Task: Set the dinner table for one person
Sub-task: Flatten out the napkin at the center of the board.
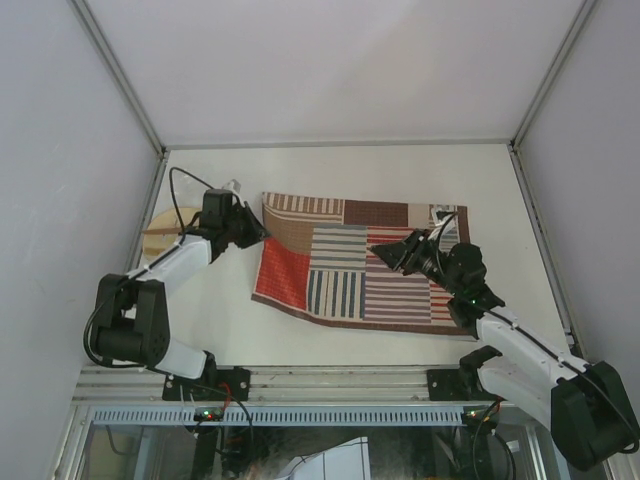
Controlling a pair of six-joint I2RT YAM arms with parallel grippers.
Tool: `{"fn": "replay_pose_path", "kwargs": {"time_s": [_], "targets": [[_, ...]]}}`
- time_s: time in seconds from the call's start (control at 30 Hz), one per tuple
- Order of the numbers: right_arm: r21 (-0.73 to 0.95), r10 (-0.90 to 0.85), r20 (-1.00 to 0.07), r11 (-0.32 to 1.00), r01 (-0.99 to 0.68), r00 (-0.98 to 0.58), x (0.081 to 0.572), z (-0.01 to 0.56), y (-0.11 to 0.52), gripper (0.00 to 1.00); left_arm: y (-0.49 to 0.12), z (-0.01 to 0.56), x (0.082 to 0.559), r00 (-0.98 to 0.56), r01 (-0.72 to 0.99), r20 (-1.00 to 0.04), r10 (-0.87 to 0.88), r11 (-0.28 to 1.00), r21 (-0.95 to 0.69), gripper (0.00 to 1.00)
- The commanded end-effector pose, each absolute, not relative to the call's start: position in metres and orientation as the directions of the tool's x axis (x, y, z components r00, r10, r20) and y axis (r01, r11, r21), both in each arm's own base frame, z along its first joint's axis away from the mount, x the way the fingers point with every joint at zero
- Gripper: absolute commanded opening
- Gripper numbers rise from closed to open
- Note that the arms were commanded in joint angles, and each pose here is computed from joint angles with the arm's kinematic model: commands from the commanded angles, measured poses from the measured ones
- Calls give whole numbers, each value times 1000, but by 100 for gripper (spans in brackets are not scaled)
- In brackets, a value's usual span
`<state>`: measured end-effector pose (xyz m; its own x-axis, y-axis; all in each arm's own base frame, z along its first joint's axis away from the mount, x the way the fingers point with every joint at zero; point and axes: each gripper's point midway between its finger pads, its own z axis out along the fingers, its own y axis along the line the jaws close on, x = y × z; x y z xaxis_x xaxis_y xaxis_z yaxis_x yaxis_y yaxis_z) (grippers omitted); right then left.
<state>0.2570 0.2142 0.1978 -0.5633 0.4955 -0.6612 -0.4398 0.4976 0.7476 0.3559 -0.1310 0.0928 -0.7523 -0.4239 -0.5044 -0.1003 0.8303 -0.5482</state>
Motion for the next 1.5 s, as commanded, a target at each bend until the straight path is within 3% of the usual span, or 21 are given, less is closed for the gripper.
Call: {"fn": "replay_pose_path", "kwargs": {"time_s": [0.0,0.23,0.6,0.8,1.0,1.17,1.47], "targets": [[706,418,-700,525,-475,-579,252,191,224,37,-148,138,391,-700,-28,-544,-463,779,-627,8],[583,160,-769,571,-577,-619,215,154,261,41,-166,149,404,-703,15,-549,-451,763,-646,9],[454,-146,-733,623,-637,-665,156,95,285,44,-176,140,397,-722,24,-542,-430,767,-641,9],[86,-437,-698,736,-671,-568,144,75,275,43,-174,132,394,-729,24,-544,-416,778,-627,9],[-407,-718,-591,659,-633,-367,145,69,275,41,-177,130,396,-738,39,-543,-400,779,-626,9],[-605,-790,-566,591,-534,-233,148,65,294,40,-176,130,398,-739,48,-553,-383,790,-611,9],[-577,-724,-670,647,-499,-164,135,53,332,40,-177,134,400,-742,68,-565,-361,798,-599,9]]}}
